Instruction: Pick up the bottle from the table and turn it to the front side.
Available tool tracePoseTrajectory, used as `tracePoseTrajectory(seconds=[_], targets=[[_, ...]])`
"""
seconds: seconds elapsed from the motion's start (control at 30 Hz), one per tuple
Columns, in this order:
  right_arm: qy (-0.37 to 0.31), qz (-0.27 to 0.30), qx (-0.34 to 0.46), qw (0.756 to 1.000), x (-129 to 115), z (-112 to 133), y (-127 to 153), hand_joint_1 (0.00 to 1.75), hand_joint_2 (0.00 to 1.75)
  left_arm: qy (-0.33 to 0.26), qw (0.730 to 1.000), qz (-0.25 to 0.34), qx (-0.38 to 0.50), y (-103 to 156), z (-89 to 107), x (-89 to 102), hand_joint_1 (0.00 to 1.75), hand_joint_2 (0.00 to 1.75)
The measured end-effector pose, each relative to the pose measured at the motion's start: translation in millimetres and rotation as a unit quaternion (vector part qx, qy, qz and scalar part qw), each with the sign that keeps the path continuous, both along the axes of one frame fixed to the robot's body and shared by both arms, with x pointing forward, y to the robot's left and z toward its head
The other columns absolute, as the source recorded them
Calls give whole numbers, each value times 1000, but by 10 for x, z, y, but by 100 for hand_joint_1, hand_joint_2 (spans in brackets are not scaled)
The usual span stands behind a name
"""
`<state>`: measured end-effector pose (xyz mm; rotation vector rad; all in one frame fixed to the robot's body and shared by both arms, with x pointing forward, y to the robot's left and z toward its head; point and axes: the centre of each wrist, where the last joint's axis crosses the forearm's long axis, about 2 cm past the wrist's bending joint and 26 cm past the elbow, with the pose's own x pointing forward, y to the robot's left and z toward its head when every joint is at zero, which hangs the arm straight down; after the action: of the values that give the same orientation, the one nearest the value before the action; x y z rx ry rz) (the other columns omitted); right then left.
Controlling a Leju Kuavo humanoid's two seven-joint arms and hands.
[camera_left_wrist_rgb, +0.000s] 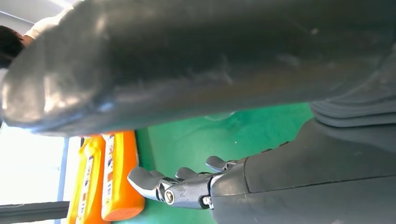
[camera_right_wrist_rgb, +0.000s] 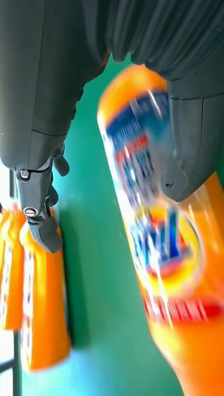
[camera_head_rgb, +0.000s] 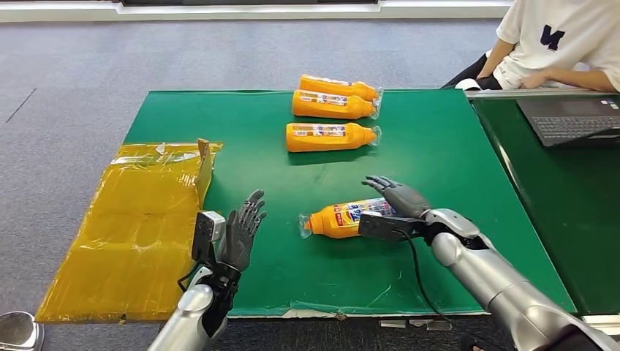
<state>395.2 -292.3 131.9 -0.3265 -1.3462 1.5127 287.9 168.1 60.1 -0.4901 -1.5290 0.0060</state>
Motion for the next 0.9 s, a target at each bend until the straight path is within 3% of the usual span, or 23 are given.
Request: tracePoseTrajectory(seconds=[0.33,0.9], targets=[[46,39,34,998,45,-31,413,0,175,0,1000,-3,-14,1,27,-68,0,0],[100,22,9,995,58,-107,370,0,175,14,999,-29,-36,17,-8,-142,0,0]])
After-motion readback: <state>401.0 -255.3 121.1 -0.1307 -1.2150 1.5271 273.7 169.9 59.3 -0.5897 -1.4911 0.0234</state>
